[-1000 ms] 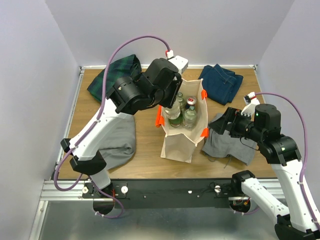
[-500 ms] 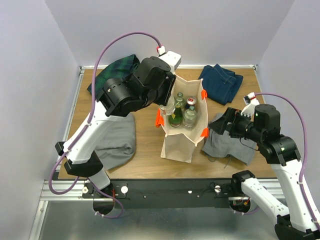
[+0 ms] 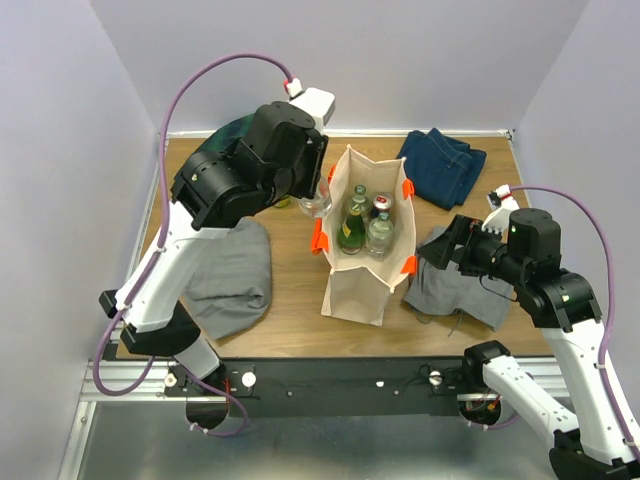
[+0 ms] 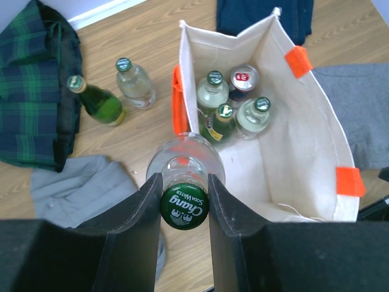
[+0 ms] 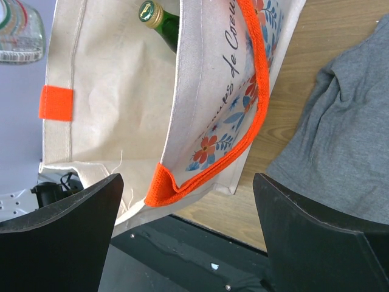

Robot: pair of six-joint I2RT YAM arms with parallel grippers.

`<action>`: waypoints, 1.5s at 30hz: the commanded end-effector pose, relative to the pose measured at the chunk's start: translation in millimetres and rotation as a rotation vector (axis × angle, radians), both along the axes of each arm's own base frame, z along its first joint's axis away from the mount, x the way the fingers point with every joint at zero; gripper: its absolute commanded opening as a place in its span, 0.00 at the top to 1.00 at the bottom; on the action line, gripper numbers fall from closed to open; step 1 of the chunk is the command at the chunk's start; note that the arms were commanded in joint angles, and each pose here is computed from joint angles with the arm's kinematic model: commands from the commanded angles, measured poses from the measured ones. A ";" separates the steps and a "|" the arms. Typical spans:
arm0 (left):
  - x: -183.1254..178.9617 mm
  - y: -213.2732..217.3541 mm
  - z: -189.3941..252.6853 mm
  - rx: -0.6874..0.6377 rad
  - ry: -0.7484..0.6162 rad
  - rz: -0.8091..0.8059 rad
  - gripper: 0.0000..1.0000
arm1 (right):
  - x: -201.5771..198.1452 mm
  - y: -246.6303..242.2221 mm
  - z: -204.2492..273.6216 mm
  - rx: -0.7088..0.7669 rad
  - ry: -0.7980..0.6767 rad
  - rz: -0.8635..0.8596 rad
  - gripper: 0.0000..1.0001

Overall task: Take the beverage out of the canvas bag
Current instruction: Take out the drink from the canvas bag, then place the drink at the center of the board.

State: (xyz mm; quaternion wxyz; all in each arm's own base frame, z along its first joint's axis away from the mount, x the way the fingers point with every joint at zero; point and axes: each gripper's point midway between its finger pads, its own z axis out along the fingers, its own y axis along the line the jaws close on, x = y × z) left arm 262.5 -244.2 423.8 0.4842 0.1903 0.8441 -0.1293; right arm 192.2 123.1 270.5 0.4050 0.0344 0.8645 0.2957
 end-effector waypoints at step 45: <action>88.0 38.6 -64.9 -0.042 -0.022 0.145 1.00 | 1.2 -0.7 15.7 0.018 -0.013 -0.024 0.04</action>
